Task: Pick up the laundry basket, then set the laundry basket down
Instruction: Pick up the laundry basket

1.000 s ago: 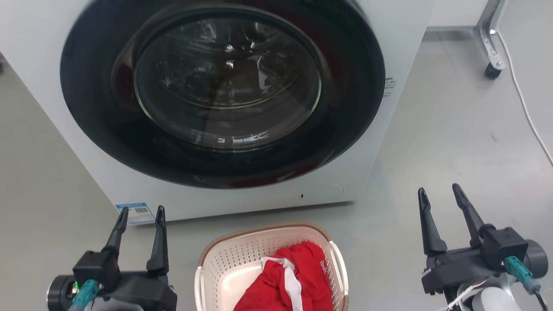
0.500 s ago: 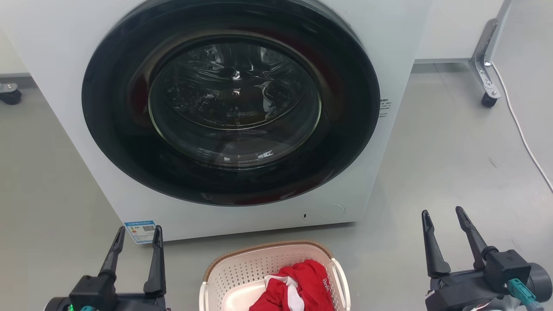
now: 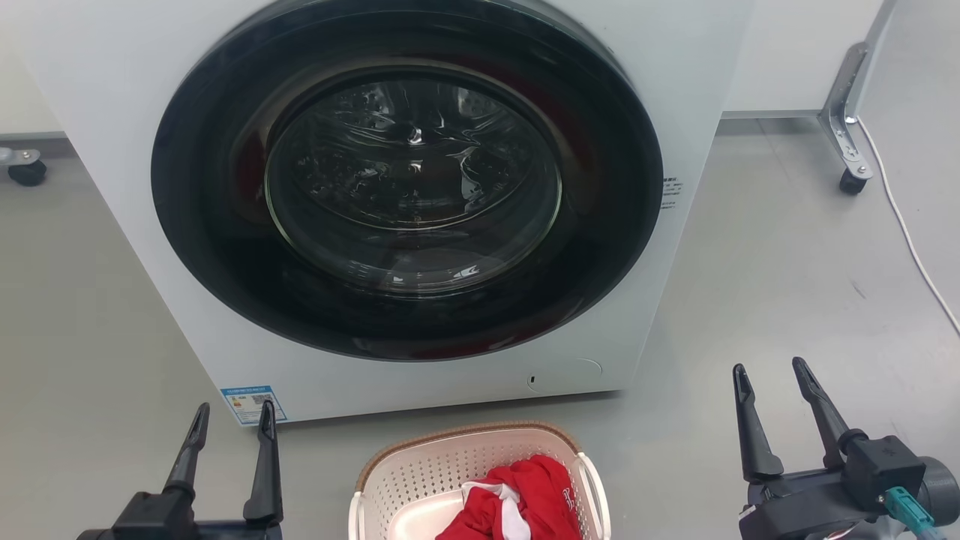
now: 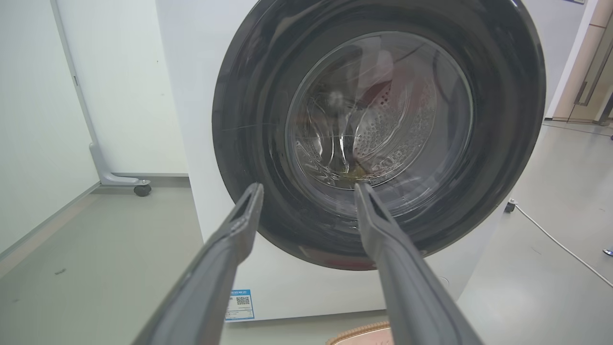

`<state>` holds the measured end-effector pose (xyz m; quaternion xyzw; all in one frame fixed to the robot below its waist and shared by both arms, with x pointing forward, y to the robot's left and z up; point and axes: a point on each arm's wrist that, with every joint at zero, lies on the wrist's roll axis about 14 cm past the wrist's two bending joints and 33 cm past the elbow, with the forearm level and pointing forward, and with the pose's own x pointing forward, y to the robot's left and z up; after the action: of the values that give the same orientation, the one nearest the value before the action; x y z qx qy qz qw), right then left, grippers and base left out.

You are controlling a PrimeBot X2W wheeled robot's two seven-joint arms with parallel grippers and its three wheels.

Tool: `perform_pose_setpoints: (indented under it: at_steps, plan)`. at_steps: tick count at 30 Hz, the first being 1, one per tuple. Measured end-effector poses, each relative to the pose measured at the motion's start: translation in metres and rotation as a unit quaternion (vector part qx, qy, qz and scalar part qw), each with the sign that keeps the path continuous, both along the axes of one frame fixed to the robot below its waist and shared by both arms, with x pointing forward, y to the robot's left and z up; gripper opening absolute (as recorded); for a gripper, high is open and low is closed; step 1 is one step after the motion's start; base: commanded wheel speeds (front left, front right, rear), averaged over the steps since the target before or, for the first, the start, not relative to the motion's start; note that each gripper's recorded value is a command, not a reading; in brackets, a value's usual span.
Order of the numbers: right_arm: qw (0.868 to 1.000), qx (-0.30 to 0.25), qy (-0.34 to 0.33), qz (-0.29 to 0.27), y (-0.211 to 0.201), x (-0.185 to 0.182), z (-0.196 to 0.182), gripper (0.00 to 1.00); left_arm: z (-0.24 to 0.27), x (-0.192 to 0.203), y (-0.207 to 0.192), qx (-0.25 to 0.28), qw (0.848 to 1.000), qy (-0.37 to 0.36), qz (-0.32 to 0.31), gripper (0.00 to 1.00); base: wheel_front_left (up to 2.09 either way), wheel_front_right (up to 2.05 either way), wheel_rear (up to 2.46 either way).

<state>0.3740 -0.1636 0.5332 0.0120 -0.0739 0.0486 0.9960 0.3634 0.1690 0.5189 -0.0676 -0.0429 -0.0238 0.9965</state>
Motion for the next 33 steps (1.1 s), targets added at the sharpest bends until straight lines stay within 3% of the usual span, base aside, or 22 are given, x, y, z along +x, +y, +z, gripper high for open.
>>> perform_pose_setpoints:
  at_steps: [24, 33]
  plan:
    - [1.000, 0.001, 0.012, 0.003, 0.001, 0.003, -0.004, 1.00, -0.002, 0.003, -0.004, -0.002, 1.000, 0.015, -0.003, 1.00, 0.00, 0.00, 0.00]
    - [0.999, 0.007, 0.043, 0.006, 0.004, 0.010, -0.021, 1.00, -0.022, 0.010, -0.011, -0.008, 0.999, 0.051, -0.010, 1.00, 0.00, 0.00, 0.00]
